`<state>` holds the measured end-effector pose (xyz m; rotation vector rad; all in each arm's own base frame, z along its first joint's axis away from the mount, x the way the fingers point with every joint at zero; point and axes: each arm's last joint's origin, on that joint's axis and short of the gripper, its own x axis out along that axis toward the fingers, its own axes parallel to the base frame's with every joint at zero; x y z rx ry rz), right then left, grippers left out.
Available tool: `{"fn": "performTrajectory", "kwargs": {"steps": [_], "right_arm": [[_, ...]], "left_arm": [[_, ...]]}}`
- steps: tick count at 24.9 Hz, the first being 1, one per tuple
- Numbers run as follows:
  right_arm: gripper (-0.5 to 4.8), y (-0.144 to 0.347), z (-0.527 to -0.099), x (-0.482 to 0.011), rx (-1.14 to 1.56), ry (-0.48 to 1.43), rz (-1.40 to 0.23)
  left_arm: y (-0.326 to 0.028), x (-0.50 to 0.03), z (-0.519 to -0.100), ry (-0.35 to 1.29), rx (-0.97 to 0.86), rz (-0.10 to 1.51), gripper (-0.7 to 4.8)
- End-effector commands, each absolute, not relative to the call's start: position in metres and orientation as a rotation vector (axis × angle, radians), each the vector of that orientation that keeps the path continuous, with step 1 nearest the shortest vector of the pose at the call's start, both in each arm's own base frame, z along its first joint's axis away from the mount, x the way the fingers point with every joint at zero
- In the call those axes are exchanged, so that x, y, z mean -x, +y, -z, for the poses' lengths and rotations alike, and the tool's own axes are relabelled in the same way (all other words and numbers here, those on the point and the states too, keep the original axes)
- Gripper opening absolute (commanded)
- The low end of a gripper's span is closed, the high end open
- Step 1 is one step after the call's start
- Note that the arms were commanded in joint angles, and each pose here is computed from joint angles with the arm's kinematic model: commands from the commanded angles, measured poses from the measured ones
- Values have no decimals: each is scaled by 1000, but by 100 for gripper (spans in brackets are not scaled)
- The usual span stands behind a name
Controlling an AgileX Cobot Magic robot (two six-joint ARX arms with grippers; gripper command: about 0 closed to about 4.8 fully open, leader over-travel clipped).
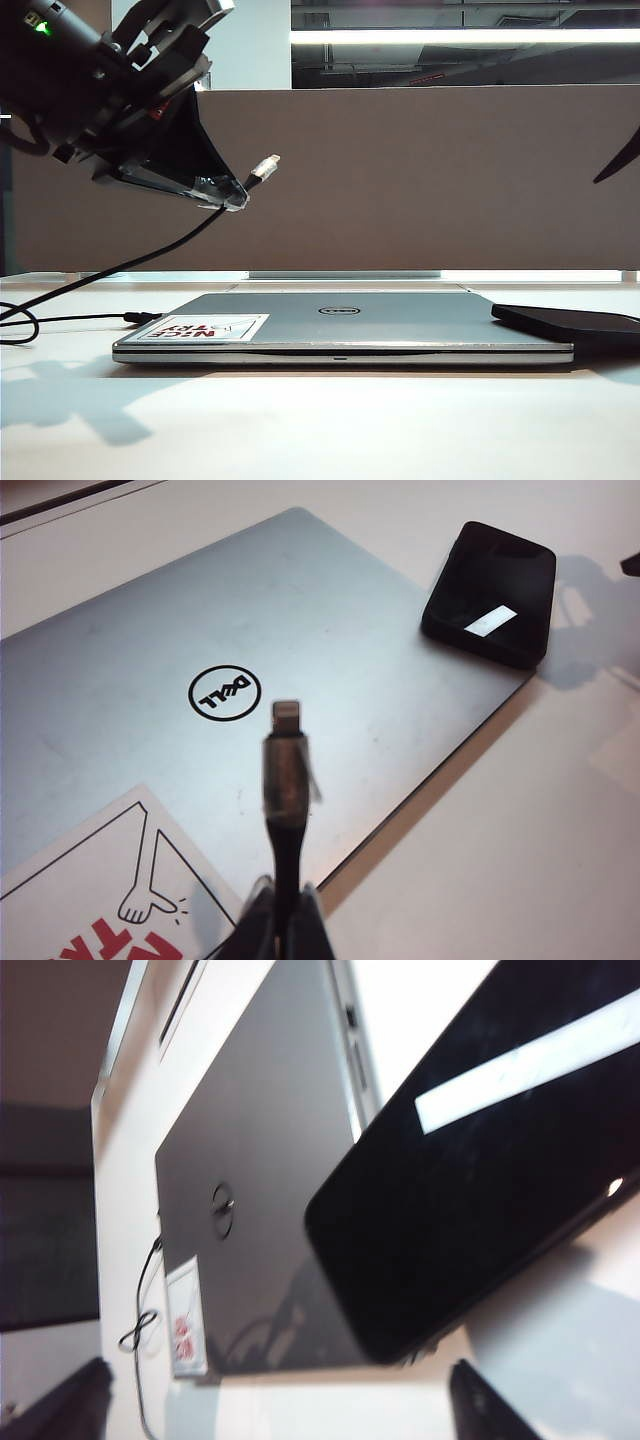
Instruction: Pick up the charging cable and the phone, plug the charging cable into the charging port on the phone, and finally place them back on the table.
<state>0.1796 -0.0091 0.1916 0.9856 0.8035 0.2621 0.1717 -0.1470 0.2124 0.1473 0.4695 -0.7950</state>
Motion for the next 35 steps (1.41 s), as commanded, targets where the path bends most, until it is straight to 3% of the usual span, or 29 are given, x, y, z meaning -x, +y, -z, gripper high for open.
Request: {"fn": "performTrajectory", "kwargs": {"steps": [1, 35], "right_arm": [[445, -10, -190, -186, -993, 797, -249], [417, -9, -135, -224, -1046, 940, -269]], "left_arm": [[-147, -173, -215, 442, -148, 799, -8], [-147, -173, -215, 441, -151, 800, -8]]}}
